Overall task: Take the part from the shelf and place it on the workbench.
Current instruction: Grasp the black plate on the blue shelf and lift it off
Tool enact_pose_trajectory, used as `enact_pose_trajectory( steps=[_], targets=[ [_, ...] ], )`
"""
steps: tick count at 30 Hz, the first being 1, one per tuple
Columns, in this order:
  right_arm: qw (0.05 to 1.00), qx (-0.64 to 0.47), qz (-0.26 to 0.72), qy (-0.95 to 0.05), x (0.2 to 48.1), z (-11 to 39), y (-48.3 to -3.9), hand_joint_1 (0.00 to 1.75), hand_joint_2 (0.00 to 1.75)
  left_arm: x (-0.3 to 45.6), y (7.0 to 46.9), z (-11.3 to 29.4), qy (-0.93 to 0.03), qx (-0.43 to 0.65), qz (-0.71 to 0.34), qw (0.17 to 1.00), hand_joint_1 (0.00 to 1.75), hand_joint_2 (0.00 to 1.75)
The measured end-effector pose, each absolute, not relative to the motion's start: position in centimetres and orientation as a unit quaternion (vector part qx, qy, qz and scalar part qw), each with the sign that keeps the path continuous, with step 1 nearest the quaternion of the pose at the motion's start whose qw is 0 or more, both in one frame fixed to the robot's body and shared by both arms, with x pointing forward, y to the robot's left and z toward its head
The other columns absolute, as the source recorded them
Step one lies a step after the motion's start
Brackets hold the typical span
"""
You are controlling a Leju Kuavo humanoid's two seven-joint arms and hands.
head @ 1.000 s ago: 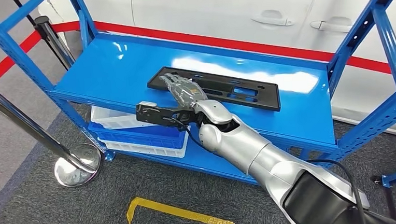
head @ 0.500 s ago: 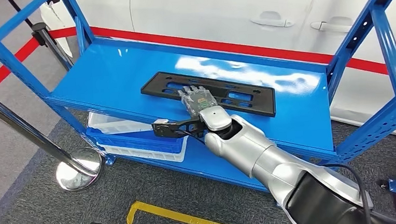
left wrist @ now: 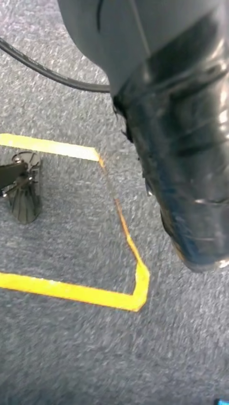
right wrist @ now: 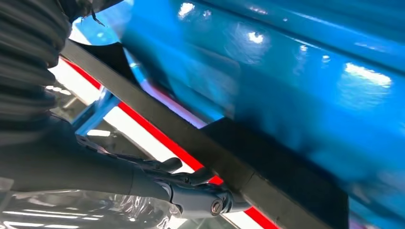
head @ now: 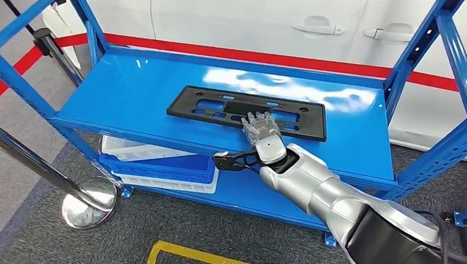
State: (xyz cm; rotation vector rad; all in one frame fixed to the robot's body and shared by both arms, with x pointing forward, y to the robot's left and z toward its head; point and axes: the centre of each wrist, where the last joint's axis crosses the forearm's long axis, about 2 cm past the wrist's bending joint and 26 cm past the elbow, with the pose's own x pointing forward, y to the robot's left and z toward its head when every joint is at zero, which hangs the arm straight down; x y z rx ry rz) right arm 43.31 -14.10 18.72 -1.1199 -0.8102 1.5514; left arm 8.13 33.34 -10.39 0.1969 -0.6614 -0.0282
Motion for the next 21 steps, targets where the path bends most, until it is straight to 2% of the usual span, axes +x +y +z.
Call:
enact_pose_trajectory(
  steps=[9, 21],
  targets=[
    [0.529, -0.49, 0.626, -0.296, 43.4, 16.5, -18.3, 0.0, 1.75, 8.1, 32.5, -10.5, -0.308, 0.091, -0.006, 0.947, 0.0, 0.0],
    [0.546, -0.501, 0.596, -0.309, 43.1, 15.2, -20.1, 0.0, 1.75, 7.9, 32.0, -10.5, -0.309, 0.084, -0.024, 0.947, 0.0, 0.0]
  ],
)
